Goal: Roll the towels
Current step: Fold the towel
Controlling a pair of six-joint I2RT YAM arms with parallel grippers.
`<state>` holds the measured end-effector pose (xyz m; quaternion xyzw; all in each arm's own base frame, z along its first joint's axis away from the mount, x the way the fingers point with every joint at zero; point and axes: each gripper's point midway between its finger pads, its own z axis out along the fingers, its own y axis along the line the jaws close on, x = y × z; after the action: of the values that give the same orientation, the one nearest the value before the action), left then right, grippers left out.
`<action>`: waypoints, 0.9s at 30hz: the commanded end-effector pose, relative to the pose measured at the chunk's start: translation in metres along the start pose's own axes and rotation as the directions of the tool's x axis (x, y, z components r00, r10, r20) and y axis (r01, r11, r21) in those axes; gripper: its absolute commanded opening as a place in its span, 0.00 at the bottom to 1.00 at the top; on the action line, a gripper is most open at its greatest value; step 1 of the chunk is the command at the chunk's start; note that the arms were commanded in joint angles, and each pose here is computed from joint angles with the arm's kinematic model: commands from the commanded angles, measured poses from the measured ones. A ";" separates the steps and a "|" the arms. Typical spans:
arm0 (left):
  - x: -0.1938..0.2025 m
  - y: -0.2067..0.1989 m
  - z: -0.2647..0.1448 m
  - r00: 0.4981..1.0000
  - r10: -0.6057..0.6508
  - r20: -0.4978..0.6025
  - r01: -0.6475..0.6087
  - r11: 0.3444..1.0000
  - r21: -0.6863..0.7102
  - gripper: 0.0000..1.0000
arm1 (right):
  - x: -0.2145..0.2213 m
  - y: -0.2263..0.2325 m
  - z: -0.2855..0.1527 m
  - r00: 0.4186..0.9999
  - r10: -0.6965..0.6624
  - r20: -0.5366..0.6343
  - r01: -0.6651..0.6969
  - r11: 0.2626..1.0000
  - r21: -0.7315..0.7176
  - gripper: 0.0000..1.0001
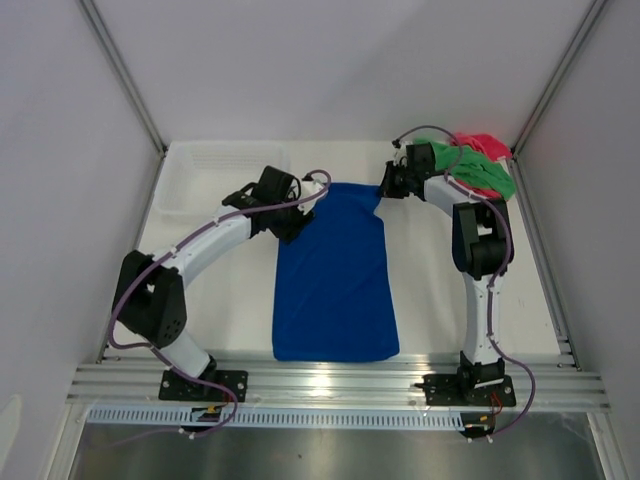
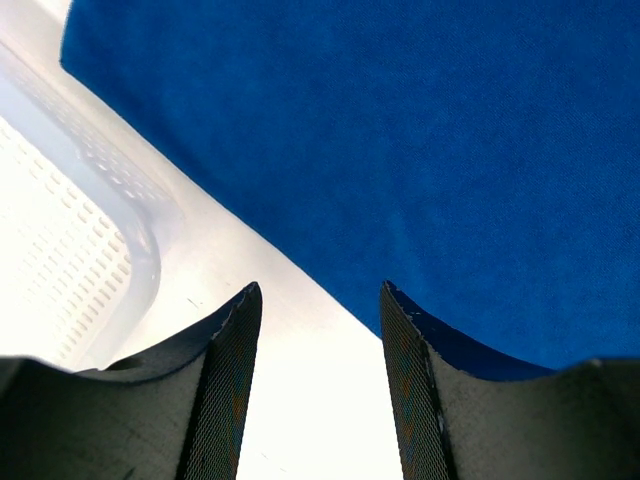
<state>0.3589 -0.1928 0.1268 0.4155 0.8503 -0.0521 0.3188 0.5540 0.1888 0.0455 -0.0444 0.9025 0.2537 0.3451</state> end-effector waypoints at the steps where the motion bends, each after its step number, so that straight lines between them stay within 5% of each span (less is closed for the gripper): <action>1: -0.020 0.014 -0.024 0.996 0.000 0.088 0.005 0.998 -0.057 0.54 | -0.032 0.050 -0.044 0.960 -0.233 0.153 0.244 0.968 -0.057 0.00; 7: -0.019 0.015 -0.031 0.994 -0.009 0.105 0.016 0.998 -0.067 0.54 | 0.000 0.096 -0.097 0.909 -0.373 0.186 0.391 0.918 -0.068 0.00; 17: -0.013 0.012 -0.038 0.995 -0.033 0.099 0.040 0.997 -0.062 0.54 | 0.138 0.180 -0.174 0.897 -0.424 0.127 0.442 0.873 -0.207 0.00; 27: -0.010 0.007 -0.010 0.999 -0.031 0.017 0.031 1.000 -0.003 0.56 | 0.277 0.189 -0.200 0.914 -0.405 -0.039 0.375 0.875 -0.305 0.00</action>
<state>0.3541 -0.1838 0.1443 0.4034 0.8498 -0.0483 0.3359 0.1837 0.2782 0.0767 -0.3177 0.8400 0.2965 0.3249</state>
